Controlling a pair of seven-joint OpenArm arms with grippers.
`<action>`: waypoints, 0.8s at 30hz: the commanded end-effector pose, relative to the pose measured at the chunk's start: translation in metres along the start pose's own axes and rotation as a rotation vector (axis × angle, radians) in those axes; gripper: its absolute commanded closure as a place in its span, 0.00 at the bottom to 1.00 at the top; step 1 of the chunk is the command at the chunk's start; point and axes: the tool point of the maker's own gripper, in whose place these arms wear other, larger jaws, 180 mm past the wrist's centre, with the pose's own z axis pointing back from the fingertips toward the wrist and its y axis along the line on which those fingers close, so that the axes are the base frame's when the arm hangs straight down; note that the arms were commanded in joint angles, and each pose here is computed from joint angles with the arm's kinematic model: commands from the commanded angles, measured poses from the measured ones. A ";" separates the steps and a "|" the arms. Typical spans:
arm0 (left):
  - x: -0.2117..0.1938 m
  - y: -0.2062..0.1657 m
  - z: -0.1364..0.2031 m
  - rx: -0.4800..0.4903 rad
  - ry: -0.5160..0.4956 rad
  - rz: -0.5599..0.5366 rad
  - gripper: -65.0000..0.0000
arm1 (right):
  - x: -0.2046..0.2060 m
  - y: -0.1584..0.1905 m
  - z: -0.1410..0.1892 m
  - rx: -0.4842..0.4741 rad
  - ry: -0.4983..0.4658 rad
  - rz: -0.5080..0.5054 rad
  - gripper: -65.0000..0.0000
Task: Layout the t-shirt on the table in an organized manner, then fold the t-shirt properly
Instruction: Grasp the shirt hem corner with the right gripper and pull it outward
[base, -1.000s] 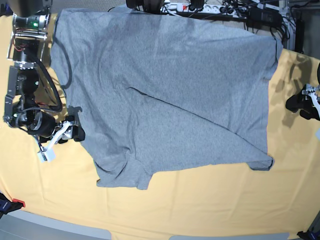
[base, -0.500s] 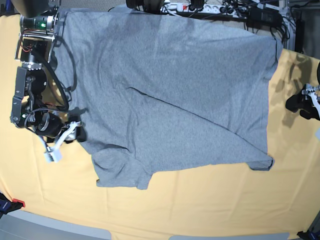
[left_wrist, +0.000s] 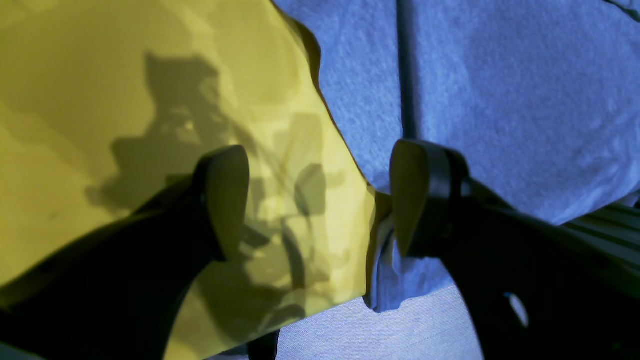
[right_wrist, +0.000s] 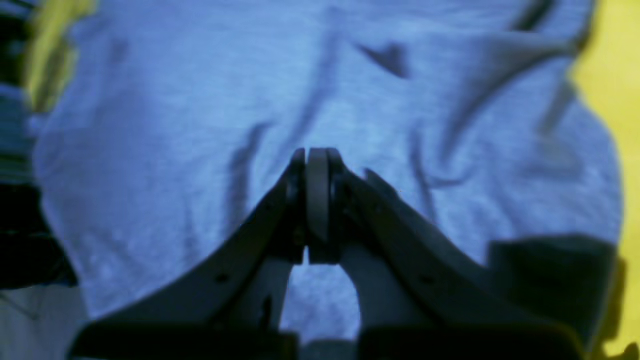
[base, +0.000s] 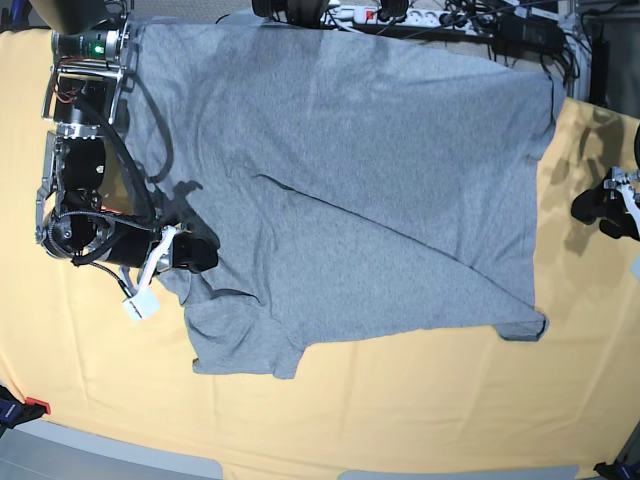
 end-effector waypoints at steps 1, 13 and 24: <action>0.015 0.005 0.013 0.026 -0.035 -0.026 0.31 | 0.026 0.001 0.009 -0.004 -0.058 0.054 0.97; 0.015 0.005 0.013 0.025 -0.036 -0.026 0.31 | 0.029 -0.059 0.023 -0.342 0.016 0.069 0.56; 0.015 0.004 0.013 0.025 -0.036 -0.026 0.31 | -0.004 -0.062 0.004 -0.234 0.062 0.037 0.96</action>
